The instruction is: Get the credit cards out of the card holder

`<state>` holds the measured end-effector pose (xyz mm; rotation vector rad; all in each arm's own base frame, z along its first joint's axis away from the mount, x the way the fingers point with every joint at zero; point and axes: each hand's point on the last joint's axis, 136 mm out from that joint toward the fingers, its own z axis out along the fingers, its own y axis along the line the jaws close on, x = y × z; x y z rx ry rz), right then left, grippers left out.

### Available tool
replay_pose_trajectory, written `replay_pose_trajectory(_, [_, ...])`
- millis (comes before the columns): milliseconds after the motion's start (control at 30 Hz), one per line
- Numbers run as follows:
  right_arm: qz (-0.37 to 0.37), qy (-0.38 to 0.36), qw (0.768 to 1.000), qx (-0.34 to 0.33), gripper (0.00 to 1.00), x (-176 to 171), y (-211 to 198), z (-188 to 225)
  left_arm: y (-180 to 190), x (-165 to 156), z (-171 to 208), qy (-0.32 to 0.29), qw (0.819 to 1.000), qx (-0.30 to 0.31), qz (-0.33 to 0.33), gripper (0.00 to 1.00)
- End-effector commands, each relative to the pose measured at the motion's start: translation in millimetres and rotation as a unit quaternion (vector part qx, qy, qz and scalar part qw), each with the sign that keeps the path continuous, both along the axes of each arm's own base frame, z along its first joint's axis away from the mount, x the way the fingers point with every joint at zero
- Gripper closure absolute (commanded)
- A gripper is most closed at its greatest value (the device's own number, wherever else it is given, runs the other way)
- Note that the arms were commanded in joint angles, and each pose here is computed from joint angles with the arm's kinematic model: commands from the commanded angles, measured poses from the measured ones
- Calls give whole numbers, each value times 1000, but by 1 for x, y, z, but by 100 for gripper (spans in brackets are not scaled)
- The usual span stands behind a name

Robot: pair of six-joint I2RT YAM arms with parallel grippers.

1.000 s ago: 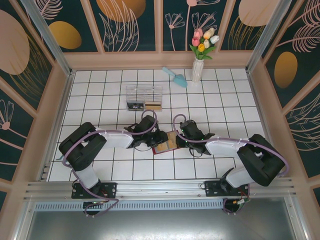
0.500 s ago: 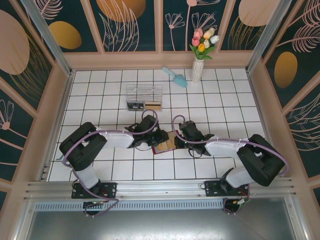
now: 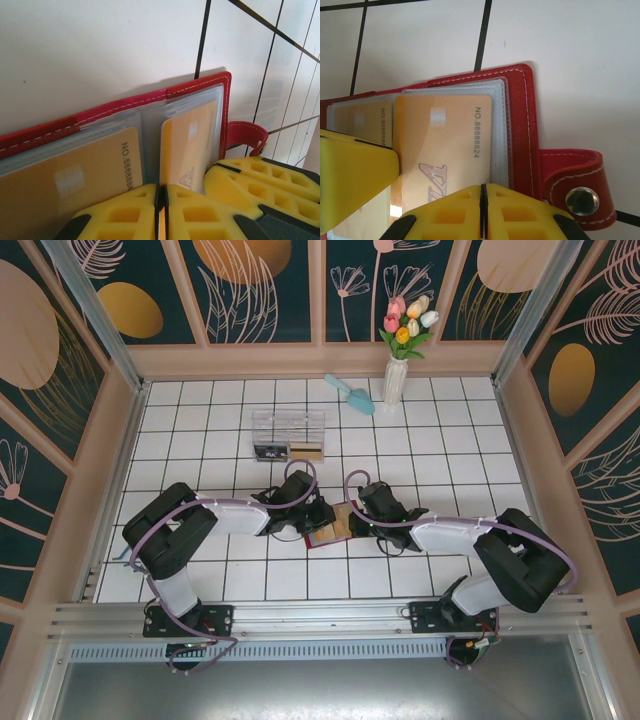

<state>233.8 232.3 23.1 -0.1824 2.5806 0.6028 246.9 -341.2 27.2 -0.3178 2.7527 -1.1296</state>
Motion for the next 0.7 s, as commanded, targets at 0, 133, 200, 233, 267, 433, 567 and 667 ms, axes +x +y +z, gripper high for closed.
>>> replay_pose_trajectory(0, [1, 13, 1000, 2, 89, -7, 0, -7, -8, 0, 5, -2, 1000, -17, -7, 85])
replay_pose_trajectory(133, [1, 13, 1000, 3, 89, -7, 1, -7, -12, -1, 9, -2, 999, -32, -11, 81])
replay_pose_trajectory(200, [1, 14, 1000, 4, 89, -7, 2, -7, -13, -2, 9, -1, 999, -36, -13, 81])
replay_pose_trajectory(233, [1, 15, 1000, 4, 89, -7, 1, -8, -13, -2, 8, 0, 999, -36, -13, 81])
replay_pose_trajectory(267, [1, 15, 1000, 4, 89, -7, 1, -8, -13, -3, 9, 0, 999, -38, -14, 81])
replay_pose_trajectory(433, [1, 15, 1000, 4, 89, -7, 1, -9, -12, -4, 10, 0, 999, -44, -13, 89])
replay_pose_trajectory(567, [-1, 15, 1000, 3, 89, -7, 0, -9, -10, -6, 10, -1, 999, -42, -12, 100])
replay_pose_trajectory(667, [-8, 17, 1000, -3, 89, -6, -2, -11, -6, -6, 11, -6, 999, -35, -9, 100])
